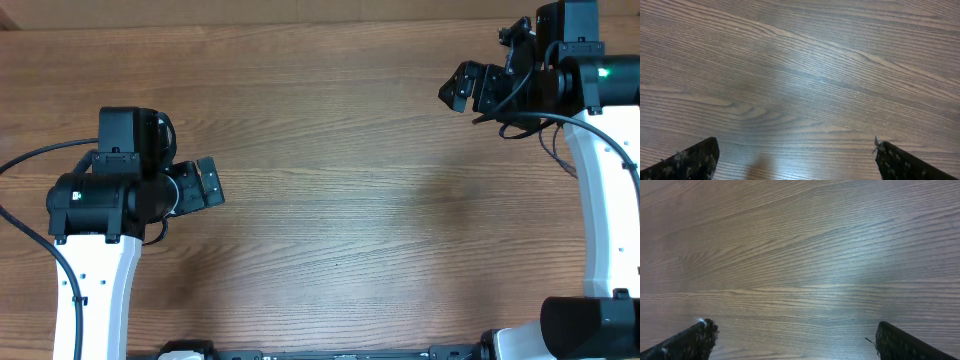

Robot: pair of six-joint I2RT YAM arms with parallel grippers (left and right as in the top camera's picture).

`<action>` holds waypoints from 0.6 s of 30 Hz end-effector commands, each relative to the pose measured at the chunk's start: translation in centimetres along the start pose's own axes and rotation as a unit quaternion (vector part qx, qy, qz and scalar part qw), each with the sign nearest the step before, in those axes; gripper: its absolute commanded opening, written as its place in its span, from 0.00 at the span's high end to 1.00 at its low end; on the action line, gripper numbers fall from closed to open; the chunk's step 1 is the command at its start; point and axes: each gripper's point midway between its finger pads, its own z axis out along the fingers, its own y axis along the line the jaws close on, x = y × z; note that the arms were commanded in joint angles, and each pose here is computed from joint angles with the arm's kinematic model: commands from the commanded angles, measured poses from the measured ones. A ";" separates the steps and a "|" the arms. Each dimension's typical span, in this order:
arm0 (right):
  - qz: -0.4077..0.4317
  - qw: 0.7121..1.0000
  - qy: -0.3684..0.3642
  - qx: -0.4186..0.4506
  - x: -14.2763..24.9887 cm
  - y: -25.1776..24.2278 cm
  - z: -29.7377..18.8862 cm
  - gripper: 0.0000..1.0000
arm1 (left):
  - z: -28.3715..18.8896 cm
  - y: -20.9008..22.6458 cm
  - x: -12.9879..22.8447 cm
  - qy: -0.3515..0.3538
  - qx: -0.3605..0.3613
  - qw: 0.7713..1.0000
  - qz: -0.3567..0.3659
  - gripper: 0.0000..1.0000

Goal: Untangle cables

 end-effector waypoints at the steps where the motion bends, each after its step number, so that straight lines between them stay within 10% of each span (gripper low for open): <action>1: -0.004 1.000 -0.009 -0.003 -0.3 0.2 -0.5 0.00 | 0.0 0.0 -0.1 0.000 0.001 1.000 0.007 0.00; 18: -0.004 1.000 -0.009 -0.003 -0.3 0.2 -0.5 0.00 | 0.4 0.1 -0.1 0.006 -0.001 1.000 0.007 0.00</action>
